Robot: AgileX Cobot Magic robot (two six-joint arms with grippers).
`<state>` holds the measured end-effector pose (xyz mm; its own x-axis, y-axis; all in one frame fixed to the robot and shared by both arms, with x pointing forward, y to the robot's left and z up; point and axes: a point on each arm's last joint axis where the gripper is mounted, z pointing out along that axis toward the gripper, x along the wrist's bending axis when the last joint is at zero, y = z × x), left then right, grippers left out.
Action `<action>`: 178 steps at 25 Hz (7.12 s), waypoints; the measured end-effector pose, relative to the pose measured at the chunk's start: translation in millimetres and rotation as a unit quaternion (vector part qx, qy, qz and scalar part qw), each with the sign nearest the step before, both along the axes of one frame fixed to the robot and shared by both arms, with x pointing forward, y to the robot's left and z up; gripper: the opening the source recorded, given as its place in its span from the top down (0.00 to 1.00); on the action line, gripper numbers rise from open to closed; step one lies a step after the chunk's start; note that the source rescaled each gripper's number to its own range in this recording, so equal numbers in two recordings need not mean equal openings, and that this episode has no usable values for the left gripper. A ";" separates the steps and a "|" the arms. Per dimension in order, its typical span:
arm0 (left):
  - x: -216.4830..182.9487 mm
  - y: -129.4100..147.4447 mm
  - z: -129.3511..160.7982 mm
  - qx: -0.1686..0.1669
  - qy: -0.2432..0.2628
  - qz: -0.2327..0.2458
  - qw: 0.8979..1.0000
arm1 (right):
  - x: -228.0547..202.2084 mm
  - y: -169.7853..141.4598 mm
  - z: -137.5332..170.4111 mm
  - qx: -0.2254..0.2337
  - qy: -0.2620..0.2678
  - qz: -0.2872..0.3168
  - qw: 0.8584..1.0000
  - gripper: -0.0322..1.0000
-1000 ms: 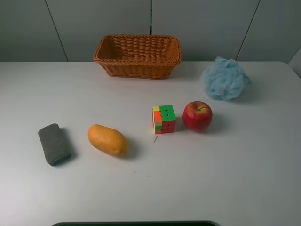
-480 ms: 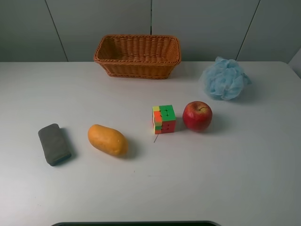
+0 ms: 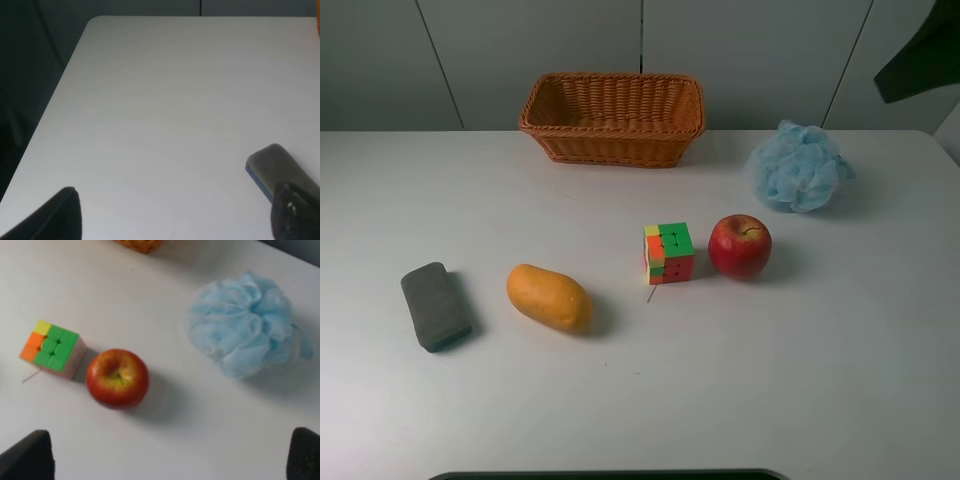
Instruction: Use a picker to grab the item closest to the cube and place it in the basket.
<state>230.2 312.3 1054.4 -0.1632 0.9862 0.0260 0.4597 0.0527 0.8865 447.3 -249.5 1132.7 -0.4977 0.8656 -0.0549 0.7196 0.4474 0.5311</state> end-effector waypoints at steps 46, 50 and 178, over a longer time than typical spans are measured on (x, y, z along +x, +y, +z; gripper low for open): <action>0.0 0.0 0.0 0.001 0.000 0.000 1.000 | 97.3 108.2 -215.1 -0.201 0.163 0.277 0.925 0.00; 0.0 0.0 0.0 0.001 0.000 0.000 1.000 | 98.0 108.6 -224.4 -0.203 0.173 0.278 0.923 0.00; 0.0 0.0 0.0 0.001 0.000 0.000 1.000 | -228.9 -46.1 -34.3 0.026 -0.298 -0.231 0.926 0.00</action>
<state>230.2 312.3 1054.4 -0.1623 0.9863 0.0278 0.4601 0.0507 0.8864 218.4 -295.5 1098.4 0.0314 0.9877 -0.1529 0.4006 0.1278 0.9073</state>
